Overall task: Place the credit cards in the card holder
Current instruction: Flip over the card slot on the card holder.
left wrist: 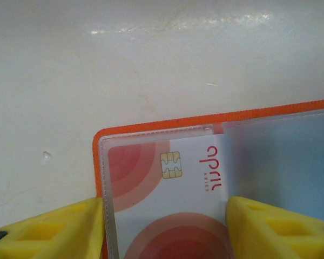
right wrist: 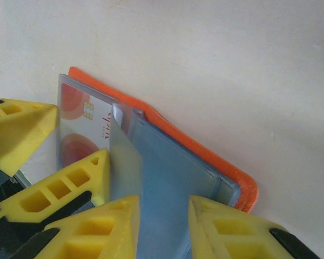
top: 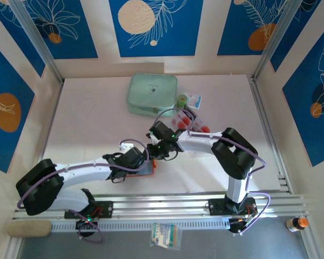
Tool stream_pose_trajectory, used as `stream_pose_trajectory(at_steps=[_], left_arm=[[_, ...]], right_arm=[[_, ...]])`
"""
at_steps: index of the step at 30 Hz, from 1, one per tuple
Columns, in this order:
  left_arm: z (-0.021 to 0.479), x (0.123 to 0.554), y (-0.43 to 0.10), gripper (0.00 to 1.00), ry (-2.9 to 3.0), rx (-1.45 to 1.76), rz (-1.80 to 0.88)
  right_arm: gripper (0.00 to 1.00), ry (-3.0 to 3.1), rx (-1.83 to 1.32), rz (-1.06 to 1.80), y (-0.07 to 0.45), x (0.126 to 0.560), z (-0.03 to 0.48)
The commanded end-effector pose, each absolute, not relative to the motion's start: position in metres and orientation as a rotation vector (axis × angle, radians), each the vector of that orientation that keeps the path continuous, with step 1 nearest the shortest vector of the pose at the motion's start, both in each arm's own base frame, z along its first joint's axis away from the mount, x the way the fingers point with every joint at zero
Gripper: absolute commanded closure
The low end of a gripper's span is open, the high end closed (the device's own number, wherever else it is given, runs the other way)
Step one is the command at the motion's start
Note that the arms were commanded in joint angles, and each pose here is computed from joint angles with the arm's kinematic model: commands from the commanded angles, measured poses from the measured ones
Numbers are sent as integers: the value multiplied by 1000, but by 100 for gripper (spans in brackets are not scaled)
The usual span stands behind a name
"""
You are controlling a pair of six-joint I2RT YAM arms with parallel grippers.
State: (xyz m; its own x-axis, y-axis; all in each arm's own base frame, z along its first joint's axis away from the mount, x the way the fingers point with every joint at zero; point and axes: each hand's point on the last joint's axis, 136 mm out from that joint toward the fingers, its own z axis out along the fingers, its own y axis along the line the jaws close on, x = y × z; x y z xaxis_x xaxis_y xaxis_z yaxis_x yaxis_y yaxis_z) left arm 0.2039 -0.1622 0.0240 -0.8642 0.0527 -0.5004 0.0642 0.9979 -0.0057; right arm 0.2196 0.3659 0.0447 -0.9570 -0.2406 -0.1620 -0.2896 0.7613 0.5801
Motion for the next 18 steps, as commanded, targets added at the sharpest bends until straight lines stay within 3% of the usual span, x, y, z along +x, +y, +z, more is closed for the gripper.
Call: stream_pose_trajectory(at_steps=[1,10,14,18], left_arm=[[19,197,-156,40,2635,93,3],[33,201,-158,35,2603,79,-24],[44,203,-155,28,2576,55,-32],[65,205,-147,18,2519,3,-50]], right_arm=[[71,2899,-425,1003,370,215,39],[71,2898,-454,1099,386,214,47],[69,2883,-445,1158,391,212,58],[62,2865,-445,1203,397,208,71]])
